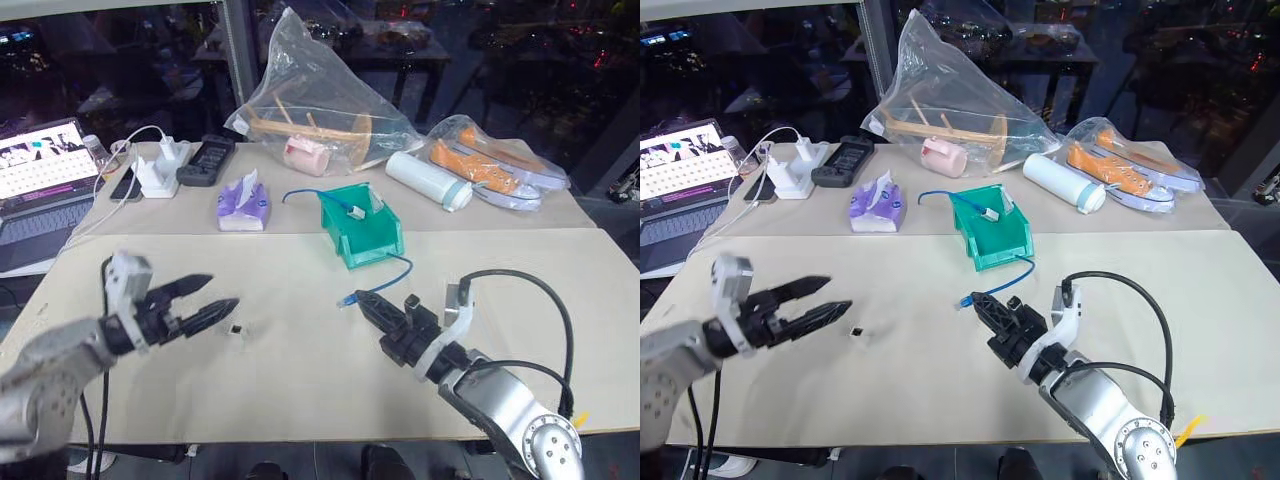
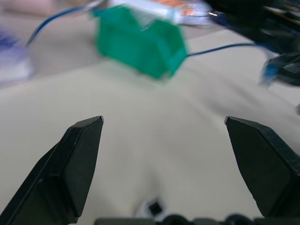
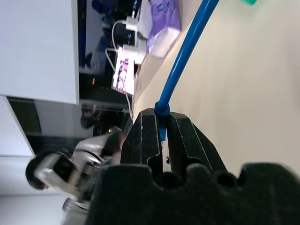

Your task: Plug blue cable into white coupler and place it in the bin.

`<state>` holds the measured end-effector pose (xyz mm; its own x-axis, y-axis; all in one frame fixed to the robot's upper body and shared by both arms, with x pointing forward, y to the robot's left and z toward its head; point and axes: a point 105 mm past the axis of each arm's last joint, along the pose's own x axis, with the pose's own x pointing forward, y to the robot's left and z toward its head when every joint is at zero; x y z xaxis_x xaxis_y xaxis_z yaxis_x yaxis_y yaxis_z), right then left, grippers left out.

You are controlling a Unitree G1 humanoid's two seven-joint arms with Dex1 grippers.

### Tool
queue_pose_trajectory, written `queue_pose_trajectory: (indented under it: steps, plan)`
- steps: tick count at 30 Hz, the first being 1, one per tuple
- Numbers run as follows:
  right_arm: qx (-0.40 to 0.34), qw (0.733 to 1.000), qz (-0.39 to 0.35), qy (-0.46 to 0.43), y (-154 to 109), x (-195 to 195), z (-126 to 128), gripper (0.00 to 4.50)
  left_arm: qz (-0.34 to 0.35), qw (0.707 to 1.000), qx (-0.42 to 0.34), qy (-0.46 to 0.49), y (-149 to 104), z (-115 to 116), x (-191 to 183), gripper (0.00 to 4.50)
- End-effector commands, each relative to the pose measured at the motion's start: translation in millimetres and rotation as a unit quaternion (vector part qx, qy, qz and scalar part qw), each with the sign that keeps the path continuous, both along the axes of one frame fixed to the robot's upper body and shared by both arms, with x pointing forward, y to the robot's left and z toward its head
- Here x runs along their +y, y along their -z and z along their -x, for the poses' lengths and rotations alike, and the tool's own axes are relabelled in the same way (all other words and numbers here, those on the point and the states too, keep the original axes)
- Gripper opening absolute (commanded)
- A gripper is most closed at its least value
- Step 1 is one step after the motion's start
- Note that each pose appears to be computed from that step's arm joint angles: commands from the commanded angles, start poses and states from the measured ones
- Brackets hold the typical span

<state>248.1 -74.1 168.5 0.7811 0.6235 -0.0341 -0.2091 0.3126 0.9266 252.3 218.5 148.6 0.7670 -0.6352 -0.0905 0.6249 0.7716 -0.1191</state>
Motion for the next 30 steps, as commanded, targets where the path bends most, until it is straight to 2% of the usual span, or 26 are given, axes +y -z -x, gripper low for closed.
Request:
queue_pose_trajectory:
  steps: [1, 7, 17, 19, 20, 25, 28, 30]
  plan:
    - [-0.014, 1.0, -0.015, -0.021, -9.5, 3.9, 5.4, 0.0, -0.021, 0.997, -0.042, -0.059, 6.0, 10.5, -8.0, 4.48]
    - [-0.01, 1.0, -0.017, -0.021, -10.0, 3.7, 6.8, 0.0, -0.032, 0.988, -0.007, -0.153, 58.3, 18.5, -25.8, 4.48]
    - [-0.021, 1.0, 0.012, -0.002, -12.7, -7.8, 7.0, 0.0, -0.033, 0.98, 0.02, -0.196, 85.2, -13.6, -55.6, 4.48]
    - [-0.021, 1.0, 0.017, 0.004, -13.0, -10.4, 7.3, 0.0, -0.041, 0.977, 0.029, -0.209, 92.8, -15.5, -54.0, 3.96]
    - [-0.021, 1.0, 0.019, 0.007, -13.1, -11.6, 7.6, 0.0, -0.052, 0.977, 0.028, -0.206, 95.4, -15.5, -54.7, 3.89]
    - [-0.02, 0.999, 0.023, 0.015, -12.8, -13.9, 9.0, 0.0, -0.071, 0.976, 0.022, -0.205, 97.2, -16.2, -52.4, 2.18]
    - [-0.02, 0.999, 0.022, 0.02, -12.2, -14.8, 8.6, 0.0, -0.077, 0.984, 0.01, -0.161, 93.9, -20.3, -62.2, 1.01]
    - [-0.022, 0.999, 0.029, 0.027, -10.4, -17.2, 6.0, 0.0, -0.09, 0.992, -0.007, -0.088, 87.1, -25.7, -82.8, 0.68]
